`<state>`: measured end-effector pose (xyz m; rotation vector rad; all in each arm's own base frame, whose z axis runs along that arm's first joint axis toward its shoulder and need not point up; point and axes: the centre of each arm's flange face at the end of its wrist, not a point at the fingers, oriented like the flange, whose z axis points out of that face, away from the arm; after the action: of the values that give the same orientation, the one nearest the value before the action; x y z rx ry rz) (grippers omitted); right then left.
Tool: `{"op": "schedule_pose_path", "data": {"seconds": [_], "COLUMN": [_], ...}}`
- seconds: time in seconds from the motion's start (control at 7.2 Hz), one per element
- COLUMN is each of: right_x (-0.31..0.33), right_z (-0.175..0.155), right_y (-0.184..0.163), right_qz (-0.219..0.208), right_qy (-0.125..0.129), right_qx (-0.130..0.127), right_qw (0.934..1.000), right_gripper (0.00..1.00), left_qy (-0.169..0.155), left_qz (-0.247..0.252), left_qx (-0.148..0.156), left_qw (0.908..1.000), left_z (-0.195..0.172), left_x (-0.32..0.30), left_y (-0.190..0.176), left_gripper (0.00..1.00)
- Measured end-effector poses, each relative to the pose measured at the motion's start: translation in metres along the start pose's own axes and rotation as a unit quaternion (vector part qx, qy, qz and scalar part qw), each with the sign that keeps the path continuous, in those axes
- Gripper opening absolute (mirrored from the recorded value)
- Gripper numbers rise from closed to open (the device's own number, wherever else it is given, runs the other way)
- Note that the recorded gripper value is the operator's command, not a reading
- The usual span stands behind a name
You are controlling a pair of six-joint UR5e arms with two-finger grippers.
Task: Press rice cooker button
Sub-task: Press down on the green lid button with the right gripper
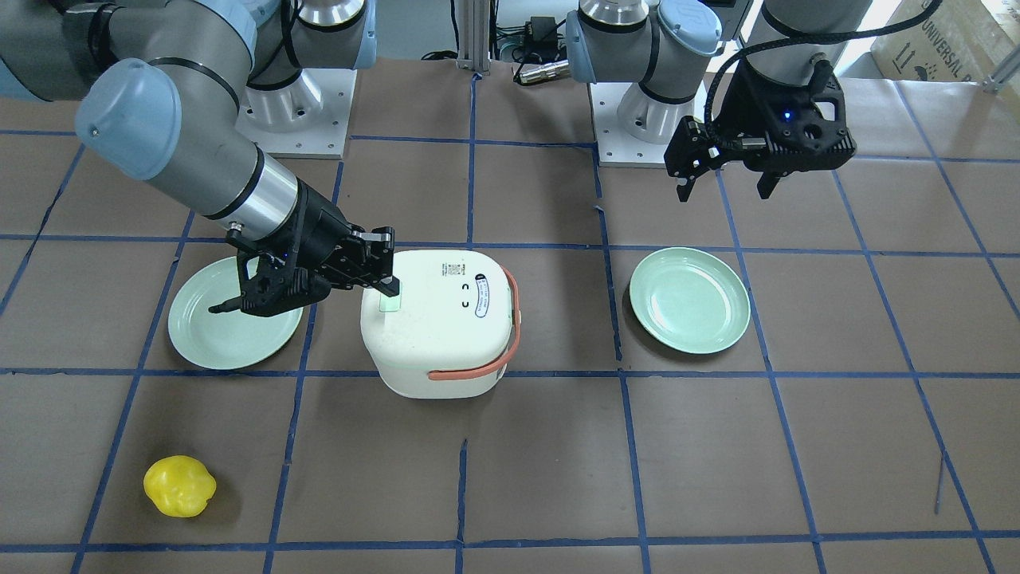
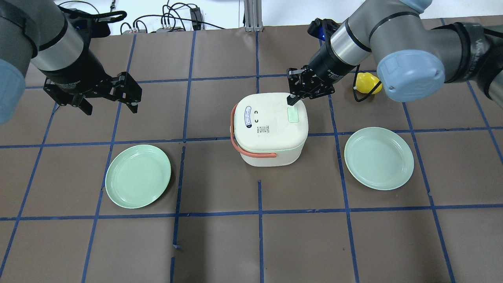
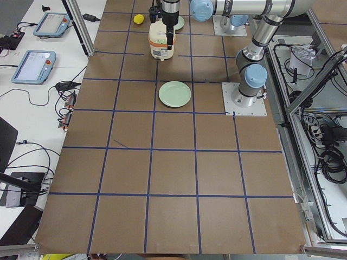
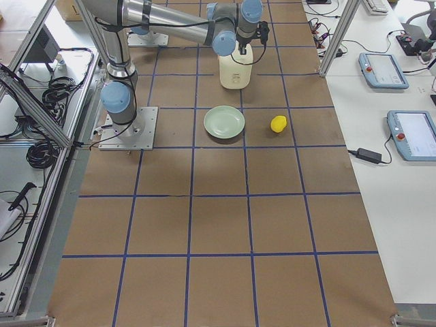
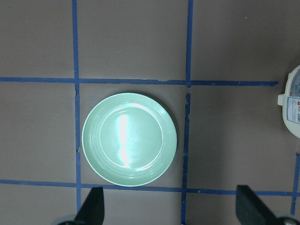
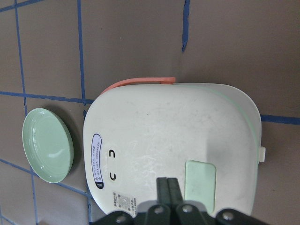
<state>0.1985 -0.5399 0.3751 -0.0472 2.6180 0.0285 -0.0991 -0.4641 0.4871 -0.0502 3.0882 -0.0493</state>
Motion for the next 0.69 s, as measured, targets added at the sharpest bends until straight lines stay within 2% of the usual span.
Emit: {"op": "schedule_pose_path", "data": {"seconds": [0.69], "right_x": [0.0066], "right_z": [0.009], "right_y": [0.0036], "right_qz": [0.001], "right_qy": [0.005], "right_qx": [-0.005], "right_qw": [1.0], "right_gripper": [0.03], "left_qy": [0.0], "left_qz": [0.0], "left_qx": [0.0], "left_qw": [1.0], "left_z": [0.0], "left_x": [0.0], "left_y": [0.0], "left_gripper": [1.0]}}
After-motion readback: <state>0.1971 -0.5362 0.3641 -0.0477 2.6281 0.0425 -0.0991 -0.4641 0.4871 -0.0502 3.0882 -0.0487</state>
